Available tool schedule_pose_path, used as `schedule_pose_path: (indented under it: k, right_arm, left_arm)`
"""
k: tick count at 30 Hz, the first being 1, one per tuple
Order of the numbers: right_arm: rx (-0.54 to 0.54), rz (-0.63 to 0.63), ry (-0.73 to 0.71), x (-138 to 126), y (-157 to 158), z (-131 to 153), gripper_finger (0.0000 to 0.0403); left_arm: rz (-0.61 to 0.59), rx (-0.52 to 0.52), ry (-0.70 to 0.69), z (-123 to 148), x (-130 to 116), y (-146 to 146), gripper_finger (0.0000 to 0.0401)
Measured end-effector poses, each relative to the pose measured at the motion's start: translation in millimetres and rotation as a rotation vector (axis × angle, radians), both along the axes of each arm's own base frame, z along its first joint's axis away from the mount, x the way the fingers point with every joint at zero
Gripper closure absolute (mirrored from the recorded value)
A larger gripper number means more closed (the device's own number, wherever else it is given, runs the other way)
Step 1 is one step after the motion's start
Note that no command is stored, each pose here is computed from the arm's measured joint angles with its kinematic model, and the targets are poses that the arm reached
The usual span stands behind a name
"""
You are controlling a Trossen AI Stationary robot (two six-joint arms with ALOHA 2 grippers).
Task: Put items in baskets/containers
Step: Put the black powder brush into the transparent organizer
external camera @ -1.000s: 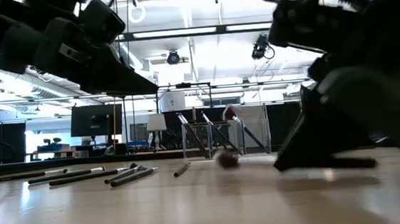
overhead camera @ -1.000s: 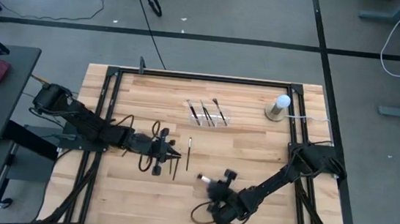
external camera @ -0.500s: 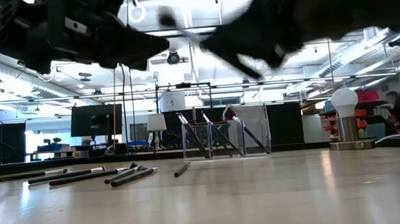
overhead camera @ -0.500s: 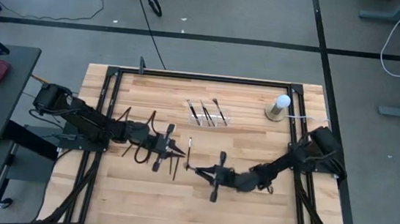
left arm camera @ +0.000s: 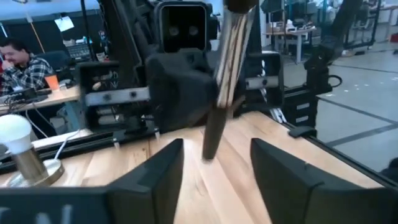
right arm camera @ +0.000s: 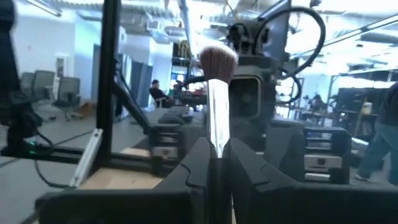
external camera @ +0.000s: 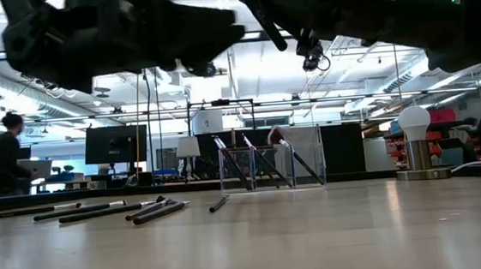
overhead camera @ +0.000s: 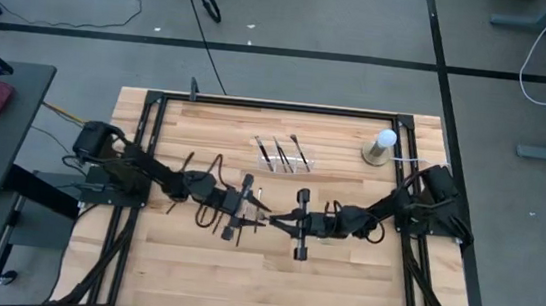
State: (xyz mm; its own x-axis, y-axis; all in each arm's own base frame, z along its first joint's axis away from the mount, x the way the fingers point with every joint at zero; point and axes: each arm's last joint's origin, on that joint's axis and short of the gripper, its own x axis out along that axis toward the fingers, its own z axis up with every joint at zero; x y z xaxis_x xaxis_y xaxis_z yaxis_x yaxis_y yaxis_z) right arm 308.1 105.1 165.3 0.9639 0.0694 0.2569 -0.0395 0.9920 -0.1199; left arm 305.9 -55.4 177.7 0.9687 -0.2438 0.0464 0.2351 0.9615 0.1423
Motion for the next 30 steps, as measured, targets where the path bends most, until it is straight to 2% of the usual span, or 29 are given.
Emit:
schedule_pose_path:
  k: [5,7,11,16,21,28,30]
  right_arm:
    - [0.003,-0.041,-0.047,2,1,12,0.0374]
    - [-0.016,-0.051,-0.068,6,3,16,0.0374]
    - [-0.032,-0.056,-0.093,9,6,23,0.0374]
    - [-0.059,-0.086,-0.09,7,12,23,0.0374]
    - [-0.058,-0.102,-0.081,6,15,23,0.0373]
    - [-0.056,-0.122,-0.047,7,15,20,0.0373]
    - [-0.049,-0.118,-0.032,7,16,18,0.0372]
  left_arm:
    - [0.002,-0.002,-0.019,0,28,-5,0.018]
    - [0.002,-0.003,-0.026,0,39,-7,0.0181]
    - [-0.005,-0.003,-0.033,0,44,-10,0.0195]
    - [-0.023,0.003,-0.048,0,40,-18,0.0225]
    - [0.033,0.006,-0.084,0,35,-22,0.0261]
    - [0.047,-0.004,-0.106,1,33,-21,0.0345]
    - [0.051,-0.009,-0.096,0,33,-21,0.0355]
